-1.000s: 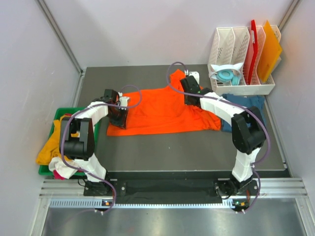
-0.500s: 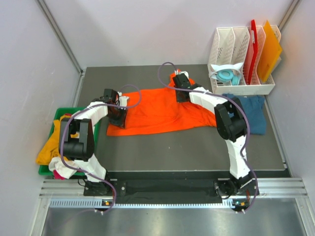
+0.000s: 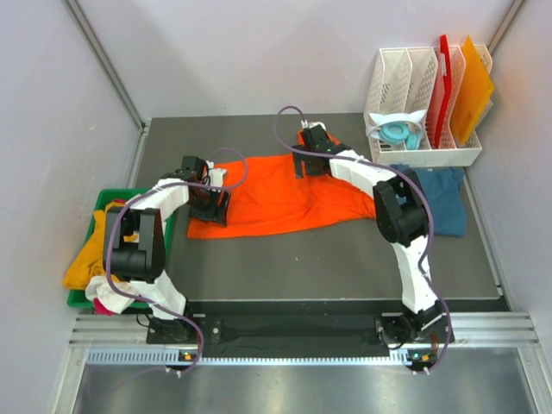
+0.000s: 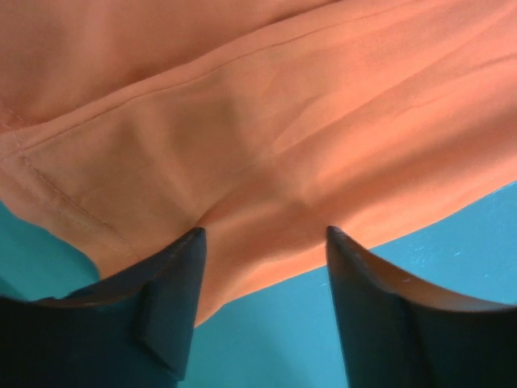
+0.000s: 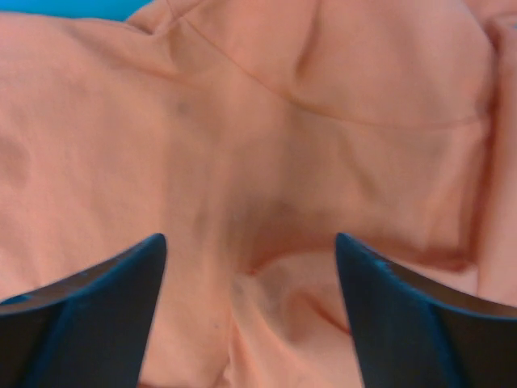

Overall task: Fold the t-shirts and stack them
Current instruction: Fold the flattened tshirt in 1/3 of the way

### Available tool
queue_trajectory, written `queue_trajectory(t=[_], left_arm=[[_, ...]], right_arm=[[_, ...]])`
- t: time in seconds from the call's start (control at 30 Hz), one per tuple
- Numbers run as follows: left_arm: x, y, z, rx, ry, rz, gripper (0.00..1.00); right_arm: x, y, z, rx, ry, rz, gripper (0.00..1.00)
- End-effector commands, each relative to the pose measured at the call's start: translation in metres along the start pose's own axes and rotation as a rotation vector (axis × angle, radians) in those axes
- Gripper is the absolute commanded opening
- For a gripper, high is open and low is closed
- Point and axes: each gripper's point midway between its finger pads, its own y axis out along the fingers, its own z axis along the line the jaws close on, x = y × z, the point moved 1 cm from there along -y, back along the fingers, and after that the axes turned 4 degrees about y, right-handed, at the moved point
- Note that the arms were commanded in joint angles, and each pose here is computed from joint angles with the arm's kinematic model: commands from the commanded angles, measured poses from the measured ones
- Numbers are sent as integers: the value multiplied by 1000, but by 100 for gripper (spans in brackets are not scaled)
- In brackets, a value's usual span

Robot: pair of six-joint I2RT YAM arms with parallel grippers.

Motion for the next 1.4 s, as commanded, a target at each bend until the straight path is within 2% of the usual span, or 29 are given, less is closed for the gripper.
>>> queue_trajectory(t=[0.0, 0.1, 0.17, 0.2, 0.23, 0.27, 0.33, 0.5, 0.83, 1.03, 1.37], left_arm=[[31, -16, -2, 2, 20, -127, 73], [41, -22, 6, 58, -8, -181, 72], [42, -22, 12, 103, -49, -187, 69], [44, -21, 15, 120, -60, -192, 64], [40, -15, 17, 125, -82, -169, 62], [40, -13, 19, 132, -88, -160, 58], [35, -5, 26, 163, -110, -122, 52], [34, 2, 32, 182, -117, -75, 49], [15, 14, 41, 219, -119, 37, 47], [5, 13, 48, 262, -112, 102, 47], [-9, 10, 46, 248, -76, 165, 46]], right_arm=[[78, -75, -16, -40, 71, -244, 89], [78, -107, -31, -74, 118, -286, 88], [50, -108, -27, -40, 111, -217, 73], [39, -113, -28, -36, 121, -194, 62], [10, -106, -32, -54, 109, -137, 39], [-6, -104, -29, -54, 110, -113, 24], [-37, -96, -34, -59, 115, -60, 0], [-85, -76, -32, -55, 164, 66, 0], [-120, -62, -58, -194, 208, 189, 0], [-159, -71, -60, -187, 231, 322, 0], [-217, -98, -55, -152, 256, 453, 0]])
